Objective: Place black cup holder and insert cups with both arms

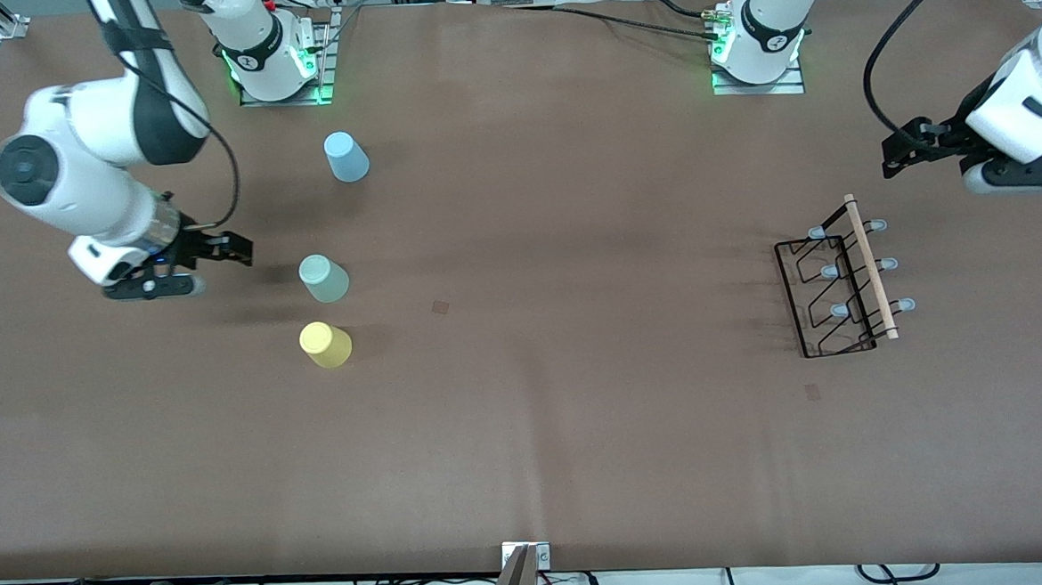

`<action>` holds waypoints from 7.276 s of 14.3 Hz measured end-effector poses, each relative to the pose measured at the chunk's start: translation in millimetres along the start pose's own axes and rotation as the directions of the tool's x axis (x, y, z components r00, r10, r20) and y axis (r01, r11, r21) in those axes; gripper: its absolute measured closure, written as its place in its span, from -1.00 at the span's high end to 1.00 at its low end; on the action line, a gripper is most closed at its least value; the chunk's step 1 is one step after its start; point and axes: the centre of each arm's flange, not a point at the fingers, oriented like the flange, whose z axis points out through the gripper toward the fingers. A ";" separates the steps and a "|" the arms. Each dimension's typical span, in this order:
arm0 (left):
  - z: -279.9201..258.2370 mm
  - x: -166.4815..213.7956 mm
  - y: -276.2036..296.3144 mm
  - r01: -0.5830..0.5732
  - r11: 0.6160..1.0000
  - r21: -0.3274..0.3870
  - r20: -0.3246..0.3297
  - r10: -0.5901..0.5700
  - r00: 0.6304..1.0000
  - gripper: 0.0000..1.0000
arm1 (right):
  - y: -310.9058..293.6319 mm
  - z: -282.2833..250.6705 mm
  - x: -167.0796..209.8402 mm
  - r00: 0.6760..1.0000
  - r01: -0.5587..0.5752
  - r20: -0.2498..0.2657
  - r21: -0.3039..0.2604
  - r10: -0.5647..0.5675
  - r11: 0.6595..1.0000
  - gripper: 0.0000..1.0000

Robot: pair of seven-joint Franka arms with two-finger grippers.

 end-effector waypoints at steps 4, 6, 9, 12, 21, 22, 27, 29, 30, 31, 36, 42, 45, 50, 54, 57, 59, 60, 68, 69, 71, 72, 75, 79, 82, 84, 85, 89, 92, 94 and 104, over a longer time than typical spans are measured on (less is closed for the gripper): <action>26.2 19.0 -18.7 0.031 1.000 -0.006 0.049 -0.031 0.998 1.00 | -31.7 13.8 -5.6 1.000 -0.019 -0.007 -0.003 0.019 1.000 1.00; 41.9 33.9 -33.9 0.056 0.998 -0.011 0.074 -0.055 0.996 1.00 | -49.8 19.6 -5.4 0.999 -0.026 -0.019 -0.001 0.026 1.000 1.00; 91.6 56.1 -51.8 0.081 0.997 -0.015 0.149 -0.078 0.986 1.00 | -68.5 40.7 -2.5 0.999 -0.029 -0.027 0.004 0.029 1.000 1.00; 153.1 87.7 -68.5 0.098 0.995 -0.008 0.136 -0.096 0.986 1.00 | -78.5 63.0 2.1 0.999 -0.036 -0.038 0.013 0.036 0.999 1.00; 235.7 86.7 -69.3 0.097 0.995 -0.012 -0.008 -0.097 0.995 0.61 | -81.5 108.7 -8.2 0.997 -0.051 -0.059 0.026 0.053 0.998 1.00; 236.7 83.9 -68.2 0.096 0.995 -0.012 -0.006 -0.096 0.995 0.37 | -83.0 112.7 -9.8 0.997 -0.050 -0.059 0.026 0.051 0.998 1.00; 235.0 78.3 -64.1 0.090 0.996 -0.012 -0.005 -0.090 0.996 -0.31 | -88.2 124.0 -16.1 0.998 -0.042 -0.052 0.025 0.043 0.999 1.00; 235.6 77.9 -64.3 0.089 0.996 -0.011 -0.004 -0.089 0.996 -0.67 | -88.2 124.0 -16.1 0.998 -0.042 -0.053 0.025 0.043 0.999 1.00; 235.9 77.7 -64.2 0.089 0.996 -0.011 -0.003 -0.089 0.996 -0.67 | -88.2 123.9 -16.1 0.998 -0.042 -0.053 0.025 0.044 0.999 1.00; 235.9 77.7 -64.2 0.089 0.996 -0.011 -0.004 -0.089 0.996 -0.67 | -88.2 123.9 -16.0 0.998 -0.042 -0.054 0.025 0.044 0.999 1.00; 231.7 78.9 -63.2 0.087 0.996 -0.011 -0.011 -0.087 0.996 -0.67 | -87.3 123.1 -13.9 0.996 -0.047 -0.072 0.030 0.049 0.998 1.00; 149.3 88.9 -0.4 -0.040 0.999 -0.016 -0.010 0.040 0.999 -0.67 | -87.1 128.0 -12.6 0.996 -0.048 -0.079 0.034 0.050 0.998 0.59; 126.9 88.0 66.5 -0.138 0.990 -0.029 -0.045 0.136 0.990 -0.67 | -87.3 125.3 -11.9 0.995 -0.046 -0.085 0.035 0.049 0.998 0.36; 135.6 69.9 172.2 -0.200 0.977 -0.068 -0.025 0.198 0.980 -0.67 | -85.8 77.0 -4.5 0.997 -0.010 -0.074 0.016 0.011 1.000 0.36; 141.2 57.7 257.9 -0.100 0.990 -0.104 -0.012 0.099 0.995 -0.67 | -67.5 -11.4 -19.3 0.997 0.076 -0.019 -0.019 -0.076 0.997 0.36; 146.6 53.4 314.9 -0.020 0.991 -0.131 0.006 0.021 1.000 -0.67 | -57.2 -66.2 -26.0 0.996 0.093 0.005 -0.026 -0.093 0.995 0.36; 158.6 57.3 336.5 0.004 0.989 -0.149 0.025 0.000 1.000 -0.67 | -57.9 -76.9 -21.8 0.994 0.111 -0.006 -0.025 -0.111 0.993 0.36; 164.6 59.7 346.8 0.011 0.987 -0.160 0.029 -0.006 1.000 -0.67 | -56.7 -76.1 -19.0 0.993 0.120 -0.005 -0.026 -0.120 0.992 0.36; 213.9 65.9 414.9 -0.005 0.963 -0.271 -0.025 -0.002 1.000 -0.67 | -48.5 -64.8 -9.6 0.992 0.126 0.016 -0.027 -0.125 0.992 0.36; 216.3 62.1 421.9 -0.010 0.962 -0.272 -0.022 0.004 1.000 -0.67 | -47.6 -63.5 -9.1 0.992 0.129 0.019 -0.027 -0.128 0.991 0.36; 215.2 58.1 428.6 0.002 0.962 -0.273 -0.018 -0.007 1.000 -0.67 | -46.0 -61.1 -8.3 0.991 0.131 0.023 -0.027 -0.130 0.991 0.36; 214.3 58.4 428.8 0.009 0.962 -0.274 -0.018 -0.015 1.000 -0.67 | -45.7 -60.3 -8.1 0.991 0.131 0.025 -0.027 -0.130 0.991 0.36; 214.2 59.3 427.8 0.014 0.962 -0.274 -0.018 -0.020 1.000 -0.67 | -45.6 -58.5 -7.7 0.991 0.132 0.029 -0.027 -0.131 0.991 0.36; 212.6 61.7 425.6 0.016 0.962 -0.273 -0.023 -0.023 0.999 -0.48 | -45.2 -54.6 -7.3 0.991 0.131 0.039 -0.027 -0.130 0.991 0.36; 203.6 67.5 421.2 -0.001 0.967 -0.255 -0.064 -0.016 0.998 0.12 | -44.9 -53.2 -7.1 0.991 0.131 0.043 -0.026 -0.130 0.991 0.36; 193.1 70.3 416.4 0.001 0.968 -0.252 -0.075 -0.020 0.997 0.52 | -45.6 -53.2 -7.3 0.991 0.126 0.044 -0.025 -0.124 0.992 0.36; 185.5 71.5 408.7 0.006 0.972 -0.235 -0.072 -0.023 0.997 0.69 | -48.9 -53.3 -8.1 0.993 0.110 0.044 -0.023 -0.109 0.994 0.36; 140.9 90.4 328.5 -0.005 0.996 -0.092 -0.089 -0.003 0.996 1.00 | -137.4 -65.5 -26.2 0.998 -0.056 0.036 0.032 0.055 0.998 0.36; 103.9 114.7 231.5 -0.066 0.997 -0.045 -0.107 0.061 0.992 1.00 | -243.9 -90.2 -59.9 0.979 -0.205 0.003 0.090 0.206 0.975 0.36; 83.3 127.0 156.1 -0.108 0.994 -0.023 -0.117 0.104 0.988 1.00 | -305.6 -91.5 -87.2 0.961 -0.271 -0.022 0.135 0.276 0.953 0.36; 9.3 86.7 24.2 -0.185 0.981 0.062 -0.043 0.188 0.981 1.00 | -386.8 -27.1 -93.8 0.930 -0.346 -0.061 0.197 0.364 0.917 0.36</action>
